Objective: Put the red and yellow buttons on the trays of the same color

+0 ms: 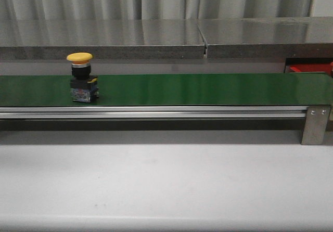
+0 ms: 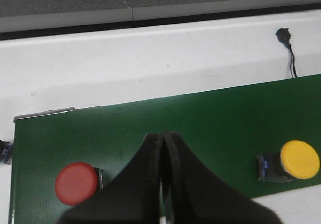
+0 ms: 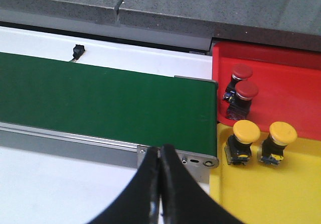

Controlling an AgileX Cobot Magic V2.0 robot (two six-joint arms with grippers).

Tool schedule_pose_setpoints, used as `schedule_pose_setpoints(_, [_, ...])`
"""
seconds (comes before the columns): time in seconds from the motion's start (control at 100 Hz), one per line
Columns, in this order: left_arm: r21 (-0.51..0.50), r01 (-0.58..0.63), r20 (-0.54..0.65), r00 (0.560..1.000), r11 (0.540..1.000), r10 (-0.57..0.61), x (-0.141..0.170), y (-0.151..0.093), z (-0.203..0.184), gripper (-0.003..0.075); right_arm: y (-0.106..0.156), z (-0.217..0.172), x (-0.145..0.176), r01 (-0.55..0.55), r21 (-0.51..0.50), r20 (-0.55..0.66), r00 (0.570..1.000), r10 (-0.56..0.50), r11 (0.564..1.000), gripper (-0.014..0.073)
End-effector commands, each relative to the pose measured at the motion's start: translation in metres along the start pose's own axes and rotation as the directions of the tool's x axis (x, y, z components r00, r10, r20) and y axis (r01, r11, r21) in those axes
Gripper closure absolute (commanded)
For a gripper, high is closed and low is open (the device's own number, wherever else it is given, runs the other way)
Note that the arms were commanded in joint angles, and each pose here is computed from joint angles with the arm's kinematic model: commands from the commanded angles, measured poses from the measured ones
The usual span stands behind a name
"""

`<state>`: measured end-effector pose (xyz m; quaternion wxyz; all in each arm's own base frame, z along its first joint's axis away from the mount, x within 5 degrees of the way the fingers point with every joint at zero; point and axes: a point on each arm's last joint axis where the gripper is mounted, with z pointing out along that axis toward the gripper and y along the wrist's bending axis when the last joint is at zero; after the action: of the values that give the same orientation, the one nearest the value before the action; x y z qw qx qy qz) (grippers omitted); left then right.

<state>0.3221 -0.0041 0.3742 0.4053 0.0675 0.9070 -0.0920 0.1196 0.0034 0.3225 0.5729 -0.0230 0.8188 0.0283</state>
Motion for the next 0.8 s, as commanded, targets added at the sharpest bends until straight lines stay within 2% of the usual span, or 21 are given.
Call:
schedule_pose_setpoints(0.0, [-0.035, -0.009, 0.161, 0.987, 0.999, 0.014, -0.008, -0.019, -0.032, 0.0741, -0.002, -0.005, -0.015, 0.007, 0.027, 0.099, 0.995, -0.01, 1.0, 0.0663])
schedule_pose_setpoints(0.24, [0.002, -0.001, 0.214, 0.977, 1.0, 0.001, 0.027, -0.045, -0.057, 0.0741, -0.002, -0.005, -0.015, 0.007, 0.028, 0.102, 0.995, -0.01, 1.0, 0.0663])
schedule_pose_setpoints(0.5, [-0.004, -0.006, 0.304, 0.953, 1.0, 0.007, 0.069, -0.051, -0.098, 0.0741, -0.002, -0.004, -0.014, 0.007, 0.024, 0.092, 0.996, -0.01, 1.0, 0.0663])
schedule_pose_setpoints(0.79, [-0.007, -0.02, 0.407, 0.913, 1.0, 0.021, 0.135, -0.058, -0.14, 0.0741, -0.001, -0.002, -0.016, -0.016, 0.014, 0.091, 0.996, 0.015, 1.0, 0.0663])
